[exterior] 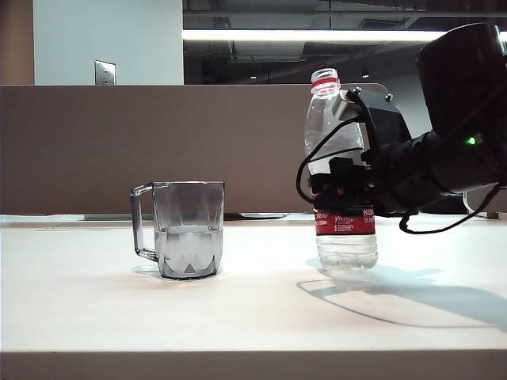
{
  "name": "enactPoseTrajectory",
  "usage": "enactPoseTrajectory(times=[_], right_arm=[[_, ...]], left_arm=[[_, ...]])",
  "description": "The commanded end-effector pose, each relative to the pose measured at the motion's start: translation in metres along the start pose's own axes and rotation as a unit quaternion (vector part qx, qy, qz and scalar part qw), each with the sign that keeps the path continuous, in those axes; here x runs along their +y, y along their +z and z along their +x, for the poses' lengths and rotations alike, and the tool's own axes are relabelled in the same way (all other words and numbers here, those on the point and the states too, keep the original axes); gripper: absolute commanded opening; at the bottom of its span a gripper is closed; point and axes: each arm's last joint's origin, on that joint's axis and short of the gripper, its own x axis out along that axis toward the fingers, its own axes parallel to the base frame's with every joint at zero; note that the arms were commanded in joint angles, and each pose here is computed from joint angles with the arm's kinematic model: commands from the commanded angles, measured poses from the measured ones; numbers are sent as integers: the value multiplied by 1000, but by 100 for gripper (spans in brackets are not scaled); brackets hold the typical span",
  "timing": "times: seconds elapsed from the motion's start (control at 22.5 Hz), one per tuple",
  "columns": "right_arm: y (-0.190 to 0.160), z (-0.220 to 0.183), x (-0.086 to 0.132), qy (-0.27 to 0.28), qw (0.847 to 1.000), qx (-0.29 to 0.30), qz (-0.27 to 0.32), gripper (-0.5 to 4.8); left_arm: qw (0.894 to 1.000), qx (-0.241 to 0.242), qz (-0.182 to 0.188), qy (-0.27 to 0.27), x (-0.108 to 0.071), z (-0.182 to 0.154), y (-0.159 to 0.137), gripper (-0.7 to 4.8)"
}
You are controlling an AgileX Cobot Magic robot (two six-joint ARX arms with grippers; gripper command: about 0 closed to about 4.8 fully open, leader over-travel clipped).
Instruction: Pick up the mineral water bottle on the table and pour water into the mug until it's half full.
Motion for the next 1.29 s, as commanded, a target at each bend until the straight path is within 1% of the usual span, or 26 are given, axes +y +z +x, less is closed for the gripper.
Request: enactPoseTrajectory(times=[0.04,0.09,0.13,0.27,0.31,0.4,0.53,0.67,0.8,0.89,0.93,1.29], right_arm=[[5,1,1,2,1000,-24,-2,172],[5,1,1,2,1000,-24,-2,210],[5,1,1,2,1000,-23,-1,234],[5,1,1,2,1000,-20,-1,266],[4,1,1,2,1000,-14,-1,300],[0,1,1,2,1000,3,0,338],[-3,-1,1,2,1000,10,0,340],[-4,-6,1,2,1000,4,0,394],[-4,-11,1,-1,1000,-2,0,419],[-4,-17,1,-2,1000,-5,0,452],[-4,-18,1,-2,1000,-7,0,479],[6,-22,1,-6,1000,-26,2,479]], left_arm=[[1000,-8,0,-1,0,0,2,-5],[1000,-8,0,-1,0,0,2,-5],[1000,-8,0,-1,0,0,2,-5],[1000,-8,0,-1,0,0,2,-5],[1000,-8,0,-1,0,0,2,-5],[1000,-8,0,-1,0,0,2,-5],[1000,-8,0,-1,0,0,2,-5],[1000,-8,0,-1,0,0,2,-5],[1000,-8,0,-1,0,0,2,-5],[1000,-8,0,-1,0,0,2,-5],[1000,-8,0,-1,0,0,2,-5],[1000,-8,0,3,1,0,2,-5]])
